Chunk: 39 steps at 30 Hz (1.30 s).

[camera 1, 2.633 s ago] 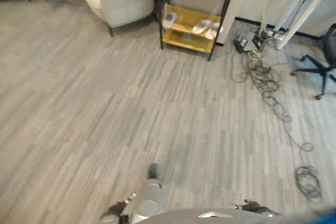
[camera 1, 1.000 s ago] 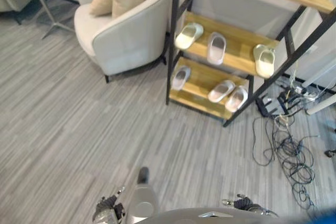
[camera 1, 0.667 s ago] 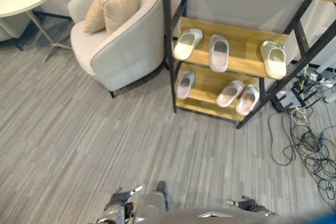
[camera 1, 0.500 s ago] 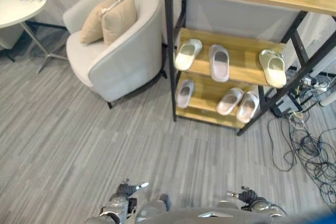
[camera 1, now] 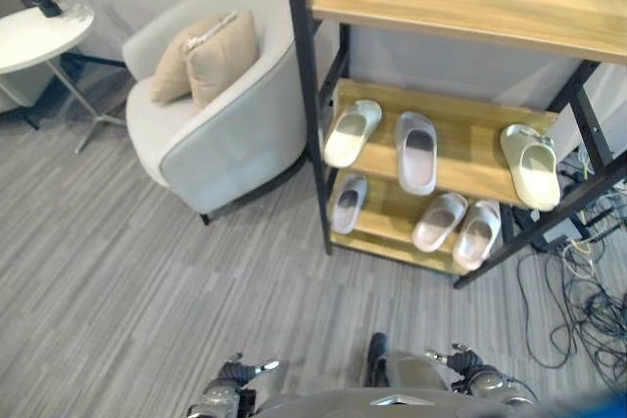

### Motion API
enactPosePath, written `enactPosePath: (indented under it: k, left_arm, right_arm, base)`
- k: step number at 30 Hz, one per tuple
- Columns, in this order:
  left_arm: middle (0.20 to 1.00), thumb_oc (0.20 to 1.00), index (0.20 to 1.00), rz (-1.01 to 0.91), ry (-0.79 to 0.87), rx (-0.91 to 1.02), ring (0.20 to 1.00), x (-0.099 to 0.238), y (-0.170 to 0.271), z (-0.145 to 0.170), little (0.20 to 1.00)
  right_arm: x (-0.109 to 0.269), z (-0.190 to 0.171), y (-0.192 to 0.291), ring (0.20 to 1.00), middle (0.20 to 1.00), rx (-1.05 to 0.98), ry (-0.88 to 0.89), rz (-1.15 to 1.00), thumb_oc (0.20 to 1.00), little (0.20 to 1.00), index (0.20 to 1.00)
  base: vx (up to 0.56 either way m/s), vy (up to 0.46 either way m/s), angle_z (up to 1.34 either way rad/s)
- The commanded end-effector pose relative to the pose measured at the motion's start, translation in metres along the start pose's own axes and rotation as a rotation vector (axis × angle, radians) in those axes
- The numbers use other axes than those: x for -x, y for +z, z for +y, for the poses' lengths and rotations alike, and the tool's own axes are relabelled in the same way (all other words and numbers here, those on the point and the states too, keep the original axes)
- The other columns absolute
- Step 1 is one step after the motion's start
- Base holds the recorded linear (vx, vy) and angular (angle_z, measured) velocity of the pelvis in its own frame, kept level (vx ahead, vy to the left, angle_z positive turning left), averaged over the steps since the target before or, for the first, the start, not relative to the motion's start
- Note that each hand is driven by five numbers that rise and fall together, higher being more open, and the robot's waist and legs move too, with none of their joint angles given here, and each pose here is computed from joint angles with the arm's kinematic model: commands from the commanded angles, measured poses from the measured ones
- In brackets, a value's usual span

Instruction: Arrange the slippers neatly on the shoe rack.

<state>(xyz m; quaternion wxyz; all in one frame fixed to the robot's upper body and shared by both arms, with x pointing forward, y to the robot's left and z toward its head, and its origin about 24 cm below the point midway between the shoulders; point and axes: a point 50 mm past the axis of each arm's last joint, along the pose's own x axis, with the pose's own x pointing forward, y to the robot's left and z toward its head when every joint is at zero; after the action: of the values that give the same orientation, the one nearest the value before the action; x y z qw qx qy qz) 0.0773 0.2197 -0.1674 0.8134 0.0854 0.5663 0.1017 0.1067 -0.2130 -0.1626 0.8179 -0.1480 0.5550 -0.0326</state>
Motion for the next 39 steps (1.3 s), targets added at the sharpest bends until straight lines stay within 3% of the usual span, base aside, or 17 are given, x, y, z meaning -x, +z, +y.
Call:
enactPosePath:
  k: [1,12,25,39]
  left_arm:
    - [1.000,1.000,1.000,-0.049,-0.021,0.008,1.000,-0.003,0.019,-0.006,1.000]
    - [1.000,1.000,1.000,-0.112,0.015,0.051,1.000,-0.004,0.037,-0.003,1.000]
    - [1.000,1.000,1.000,-0.052,0.015,0.045,1.000,-0.002,0.019,-0.008,1.000]
    - [1.000,1.000,1.000,-0.057,0.024,-0.034,1.000,-0.002,0.018,-0.007,1.000]
  right_arm:
    - [-0.001,-0.001,0.002,1.000,1.000,0.045,0.008,-0.009,1.000,1.000,1.000]
    - [-0.002,-0.011,0.008,1.000,1.000,0.058,-0.019,-0.030,1.000,1.000,1.000]
    - [0.001,-0.012,-0.018,1.000,1.000,0.014,-0.048,0.056,1.000,1.000,1.000]
    - [-0.002,-0.008,0.017,1.000,1.000,-0.031,-0.063,-0.073,1.000,1.000,1.000]
  base:
    - [0.05,-0.107,0.18]
    - [0.02,-0.146,0.00]
    - [0.07,0.086,-0.16]
    - [0.02,0.103,-0.09]
